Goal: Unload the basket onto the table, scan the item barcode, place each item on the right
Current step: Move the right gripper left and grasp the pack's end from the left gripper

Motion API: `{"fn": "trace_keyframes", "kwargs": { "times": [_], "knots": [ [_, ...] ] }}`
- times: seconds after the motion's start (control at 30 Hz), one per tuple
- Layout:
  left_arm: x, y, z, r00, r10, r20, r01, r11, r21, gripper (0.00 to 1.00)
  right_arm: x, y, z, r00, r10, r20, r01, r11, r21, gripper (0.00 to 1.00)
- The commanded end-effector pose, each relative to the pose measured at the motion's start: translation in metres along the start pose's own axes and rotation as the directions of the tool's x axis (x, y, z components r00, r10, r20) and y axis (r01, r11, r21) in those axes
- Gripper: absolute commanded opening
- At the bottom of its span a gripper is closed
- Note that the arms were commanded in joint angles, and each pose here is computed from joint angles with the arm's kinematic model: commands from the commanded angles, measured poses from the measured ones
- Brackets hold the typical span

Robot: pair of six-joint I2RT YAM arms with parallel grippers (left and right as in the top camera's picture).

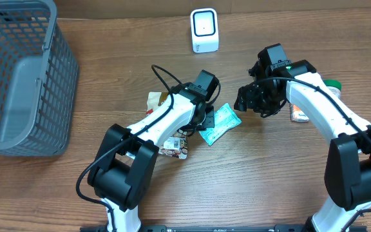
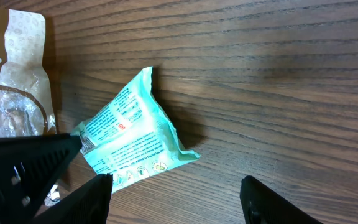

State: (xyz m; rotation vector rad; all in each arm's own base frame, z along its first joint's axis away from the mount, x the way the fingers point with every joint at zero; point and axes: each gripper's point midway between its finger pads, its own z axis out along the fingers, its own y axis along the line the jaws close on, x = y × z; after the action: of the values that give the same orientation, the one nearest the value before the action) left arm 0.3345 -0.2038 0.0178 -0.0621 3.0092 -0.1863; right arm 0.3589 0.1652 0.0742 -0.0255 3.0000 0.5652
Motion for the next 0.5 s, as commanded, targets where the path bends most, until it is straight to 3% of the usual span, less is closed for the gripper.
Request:
{"fn": "trace_keyframes", "kwargs": {
  "times": [0.0,0.47],
  "knots": [
    [0.009,0.006,0.01,0.999,-0.029,-0.038,0.029,1.0,0.006,0.04,-0.004,0.007,-0.006,1.0,-0.013,0.022,0.013,1.0,-0.013,0.68],
    [0.018,0.011,0.022,0.998,-0.043,-0.044,0.044,0.999,0.007,0.04,0.002,0.001,0.004,1.0,-0.006,0.003,0.006,1.0,-0.008,0.7]
  ]
}}
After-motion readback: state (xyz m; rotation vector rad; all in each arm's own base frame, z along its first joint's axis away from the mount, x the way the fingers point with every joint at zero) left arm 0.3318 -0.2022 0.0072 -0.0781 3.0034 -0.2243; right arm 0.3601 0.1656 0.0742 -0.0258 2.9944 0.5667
